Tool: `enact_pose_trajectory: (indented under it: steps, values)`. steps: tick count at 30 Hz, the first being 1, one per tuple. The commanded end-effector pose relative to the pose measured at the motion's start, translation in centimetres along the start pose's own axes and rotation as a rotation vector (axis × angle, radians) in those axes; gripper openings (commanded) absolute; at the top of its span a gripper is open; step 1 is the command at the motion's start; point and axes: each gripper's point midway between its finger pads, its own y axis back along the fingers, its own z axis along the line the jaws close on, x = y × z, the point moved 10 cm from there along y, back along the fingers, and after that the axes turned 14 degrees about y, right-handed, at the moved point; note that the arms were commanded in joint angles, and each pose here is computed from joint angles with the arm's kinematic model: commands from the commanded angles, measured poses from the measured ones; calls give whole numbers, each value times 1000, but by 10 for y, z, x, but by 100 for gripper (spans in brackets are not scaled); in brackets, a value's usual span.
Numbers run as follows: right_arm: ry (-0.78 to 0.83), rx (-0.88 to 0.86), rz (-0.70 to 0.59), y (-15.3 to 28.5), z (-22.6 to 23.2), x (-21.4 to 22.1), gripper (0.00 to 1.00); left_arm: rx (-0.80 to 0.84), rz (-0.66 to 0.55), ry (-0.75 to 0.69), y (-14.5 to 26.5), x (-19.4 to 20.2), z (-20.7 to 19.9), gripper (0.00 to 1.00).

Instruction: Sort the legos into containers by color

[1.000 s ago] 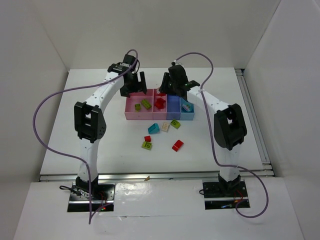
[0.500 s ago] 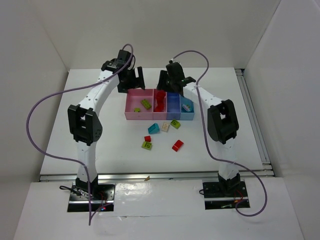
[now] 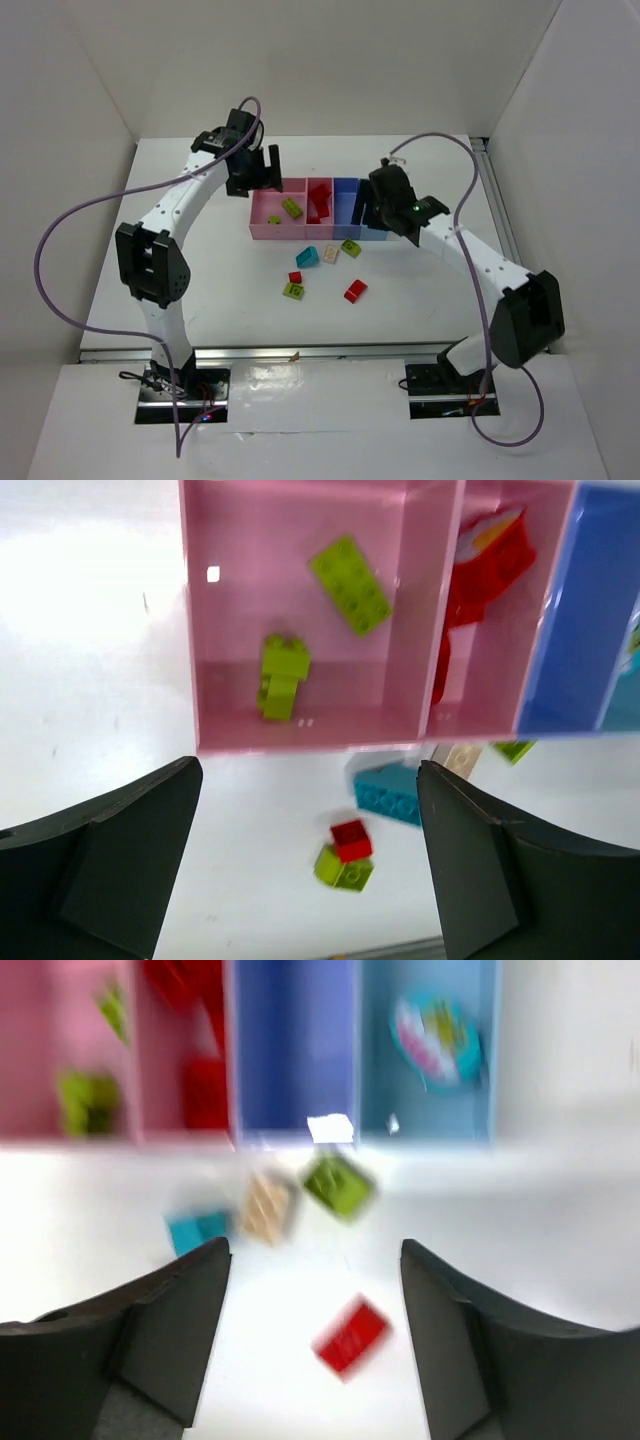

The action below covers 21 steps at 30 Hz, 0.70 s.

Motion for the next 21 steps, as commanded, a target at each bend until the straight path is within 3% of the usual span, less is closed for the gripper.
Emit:
enact_pose_trajectory:
  steps: [1,3,8,14,21]
  values:
    - [-12,118,210,23,-9,58,77,-19,-4,-74,23,26,3,98]
    - [-20,92,279,32,-6,81,82,-30,39,-119,23,51,1,98]
    - [5,-13,384,34,18,114,84,-100,147,-140,15,110,20,98]
    - [22,-27,462,10,34,132,87,-72,215,-159,9,151,20,98]
    - [13,22,546,-11,33,149,75,-75,263,-147,-17,172,13,95]
